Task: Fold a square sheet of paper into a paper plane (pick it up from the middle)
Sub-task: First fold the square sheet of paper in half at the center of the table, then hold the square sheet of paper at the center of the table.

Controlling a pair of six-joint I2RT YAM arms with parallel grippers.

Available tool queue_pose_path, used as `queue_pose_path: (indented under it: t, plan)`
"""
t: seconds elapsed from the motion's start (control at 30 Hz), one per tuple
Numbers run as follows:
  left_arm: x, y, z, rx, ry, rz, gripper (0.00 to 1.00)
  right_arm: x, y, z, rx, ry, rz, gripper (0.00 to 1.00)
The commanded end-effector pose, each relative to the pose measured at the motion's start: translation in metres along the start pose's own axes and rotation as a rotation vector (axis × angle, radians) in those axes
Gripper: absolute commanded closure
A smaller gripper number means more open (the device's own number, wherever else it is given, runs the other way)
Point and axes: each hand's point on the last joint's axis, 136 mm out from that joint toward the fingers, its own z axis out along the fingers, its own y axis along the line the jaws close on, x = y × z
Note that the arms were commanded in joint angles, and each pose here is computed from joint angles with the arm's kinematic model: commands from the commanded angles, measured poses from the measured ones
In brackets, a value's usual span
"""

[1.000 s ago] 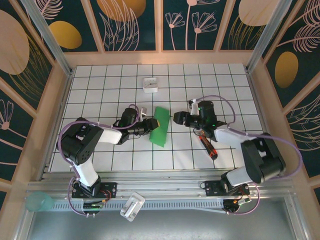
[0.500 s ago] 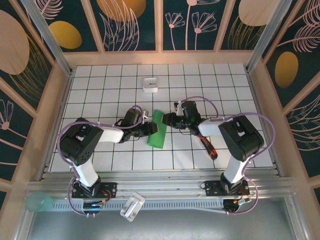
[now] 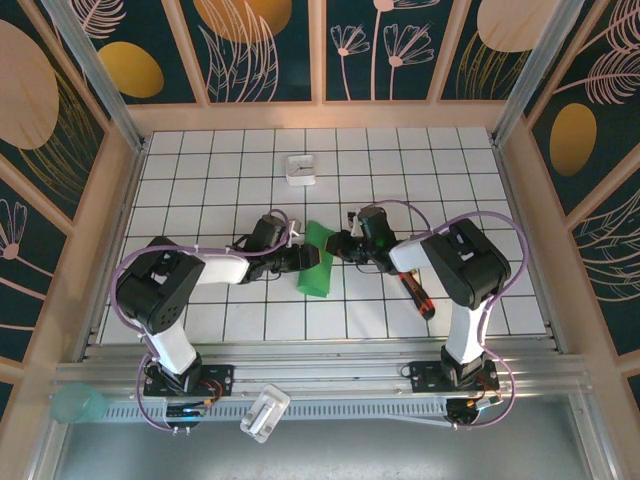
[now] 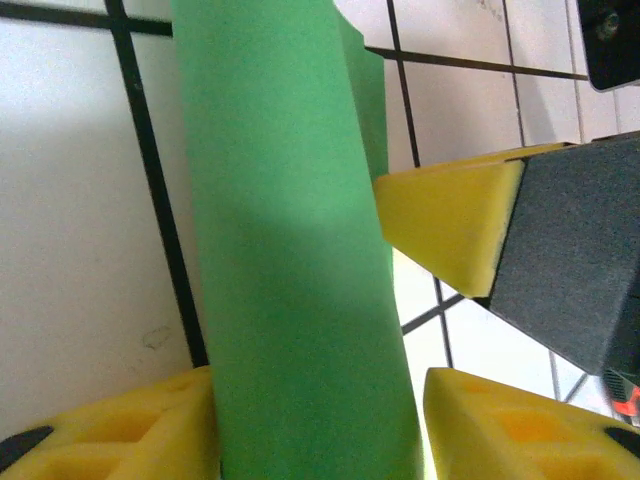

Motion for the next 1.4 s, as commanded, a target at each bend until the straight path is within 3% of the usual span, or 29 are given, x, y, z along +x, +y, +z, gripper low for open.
queue_pose_path:
  t: [0.0, 0.2, 0.33, 0.57, 0.67, 1.0, 1.37]
  plan:
    - [-0.003, 0.035, -0.010, -0.184, -0.012, -0.007, 0.38, 0.013, -0.024, 0.001, 0.083, -0.001, 0.041, 0.84]
    - [-0.005, 0.022, -0.016, -0.181, 0.014, -0.005, 0.31, 0.019, -0.030, 0.002, 0.100, -0.002, 0.050, 0.85]
    - [0.000, 0.011, -0.011, -0.170, 0.049, 0.012, 0.37, 0.020, -0.029, 0.002, 0.099, -0.003, 0.053, 0.85]
    - [0.008, 0.024, 0.003, -0.221, 0.106, 0.050, 0.53, 0.020, -0.027, 0.003, 0.089, 0.007, 0.043, 0.85]
    - [0.010, 0.029, 0.004, -0.242, 0.124, 0.074, 0.55, 0.017, -0.021, 0.003, 0.070, 0.012, 0.030, 0.84]
    - [0.017, 0.036, 0.004, -0.268, 0.153, 0.109, 0.54, -0.004, 0.018, -0.019, -0.052, -0.022, -0.052, 0.73]
    - [0.023, 0.040, 0.006, -0.320, 0.170, 0.156, 0.52, -0.038, -0.001, -0.052, -0.041, -0.103, -0.028, 0.68]
